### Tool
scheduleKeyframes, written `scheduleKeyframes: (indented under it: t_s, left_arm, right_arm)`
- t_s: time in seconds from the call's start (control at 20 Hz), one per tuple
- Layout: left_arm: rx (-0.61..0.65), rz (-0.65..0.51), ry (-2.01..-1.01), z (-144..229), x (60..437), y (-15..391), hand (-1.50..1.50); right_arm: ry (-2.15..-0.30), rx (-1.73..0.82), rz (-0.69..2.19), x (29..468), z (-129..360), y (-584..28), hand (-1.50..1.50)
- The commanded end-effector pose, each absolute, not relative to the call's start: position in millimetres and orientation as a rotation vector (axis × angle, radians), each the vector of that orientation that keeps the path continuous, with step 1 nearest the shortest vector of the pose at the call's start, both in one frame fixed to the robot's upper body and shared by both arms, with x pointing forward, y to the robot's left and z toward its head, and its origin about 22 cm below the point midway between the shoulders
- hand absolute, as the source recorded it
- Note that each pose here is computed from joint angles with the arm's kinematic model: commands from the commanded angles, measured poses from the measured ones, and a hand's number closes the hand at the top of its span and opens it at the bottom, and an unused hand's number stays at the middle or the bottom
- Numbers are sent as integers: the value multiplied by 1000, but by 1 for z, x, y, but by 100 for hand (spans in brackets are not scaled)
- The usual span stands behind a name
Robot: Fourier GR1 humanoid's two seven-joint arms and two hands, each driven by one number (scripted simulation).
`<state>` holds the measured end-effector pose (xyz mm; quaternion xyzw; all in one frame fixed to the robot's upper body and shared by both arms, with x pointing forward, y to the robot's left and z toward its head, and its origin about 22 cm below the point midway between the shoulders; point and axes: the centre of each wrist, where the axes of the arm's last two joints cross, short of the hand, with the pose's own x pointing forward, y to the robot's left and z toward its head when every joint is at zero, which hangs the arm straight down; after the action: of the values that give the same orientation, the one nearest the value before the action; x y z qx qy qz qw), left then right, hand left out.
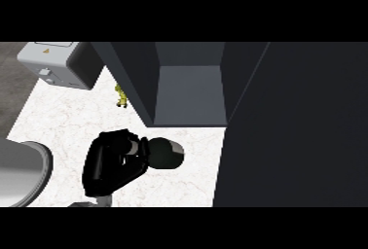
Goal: Pick up the wine, place it into the cabinet and close the cabinet
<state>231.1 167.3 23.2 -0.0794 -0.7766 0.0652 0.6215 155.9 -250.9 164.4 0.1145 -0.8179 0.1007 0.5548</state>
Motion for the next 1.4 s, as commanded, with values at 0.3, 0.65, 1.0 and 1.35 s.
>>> scheduleKeyframes:
  t_s: [0.3,0.65,1.0,1.35]
  left_arm:
    - [-125,119,-1755,38,268,117,150]
    - [-31,58,-1773,40,310,103,150]
    - [28,53,-1726,3,313,98,150]
    - [34,51,-1747,-7,338,102,150]
  right_arm:
    - [-1970,272,222,148,170,-266,-150]
    - [-1972,248,247,160,167,-273,-150]
    - [-1961,263,238,147,185,-273,-150]
    - [-1983,252,241,166,171,-281,-150]
